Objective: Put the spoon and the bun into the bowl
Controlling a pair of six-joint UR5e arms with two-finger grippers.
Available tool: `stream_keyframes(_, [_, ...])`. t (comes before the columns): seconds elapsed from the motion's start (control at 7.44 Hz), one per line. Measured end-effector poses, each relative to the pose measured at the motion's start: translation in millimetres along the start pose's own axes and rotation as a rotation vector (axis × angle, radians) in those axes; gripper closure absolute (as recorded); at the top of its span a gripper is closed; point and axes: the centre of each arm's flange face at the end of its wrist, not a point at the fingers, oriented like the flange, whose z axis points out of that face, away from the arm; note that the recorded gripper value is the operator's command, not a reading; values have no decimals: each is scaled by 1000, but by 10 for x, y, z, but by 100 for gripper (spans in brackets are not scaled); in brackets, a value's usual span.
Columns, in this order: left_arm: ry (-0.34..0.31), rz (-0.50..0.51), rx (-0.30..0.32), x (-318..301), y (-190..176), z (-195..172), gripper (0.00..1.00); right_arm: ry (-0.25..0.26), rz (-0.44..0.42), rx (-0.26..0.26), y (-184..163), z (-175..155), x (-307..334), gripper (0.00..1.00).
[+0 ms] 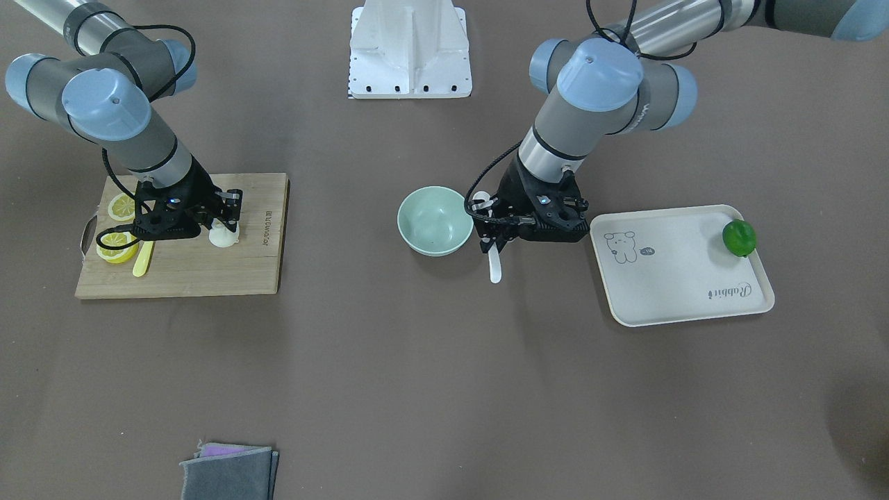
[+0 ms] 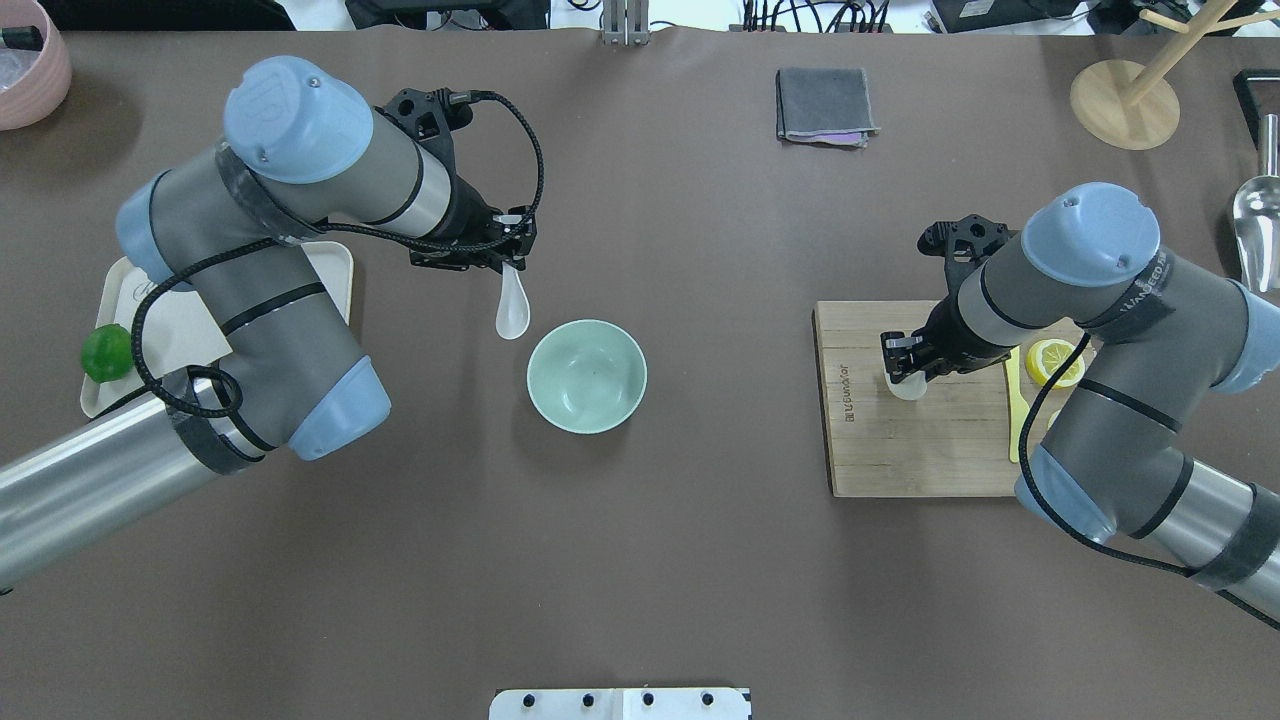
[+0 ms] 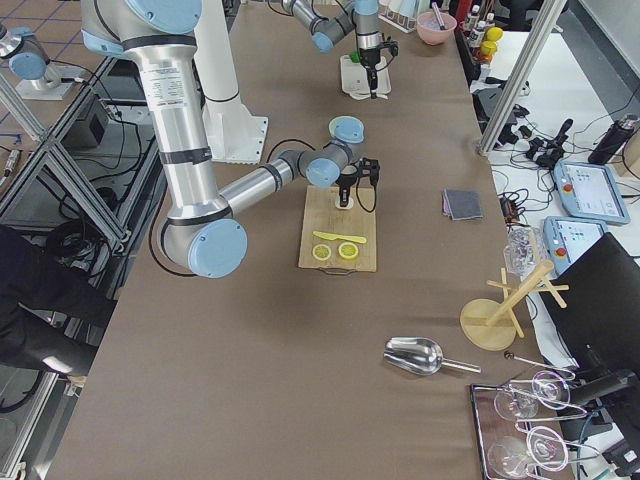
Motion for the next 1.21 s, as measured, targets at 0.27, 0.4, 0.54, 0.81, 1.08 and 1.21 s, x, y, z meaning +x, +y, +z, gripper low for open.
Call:
stream_keyframes(0.27, [-9, -12, 15, 269, 216, 254, 100, -51, 11, 8, -124, -199, -256, 100])
stream_keyframes(0.4, [-20, -9, 11, 308, 320, 397, 100, -70, 20, 12, -172, -282, -391, 100])
stream_keyframes(0.54, [-25, -3, 6, 322, 411, 492, 100, -79, 27, 15, -211, -349, -512, 100])
stream_keyframes(0.81, [-24, 9, -9, 352, 549, 570, 3, -88, 34, 20, -273, -451, -685, 100])
stream_keyframes(1.08, [-26, 18, 1, 356, 594, 580, 2, -95, 39, 25, -312, -527, -812, 100])
stream_keyframes(1.21, [-25, 34, 12, 349, 581, 540, 2, -102, 43, 27, -339, -598, -949, 100])
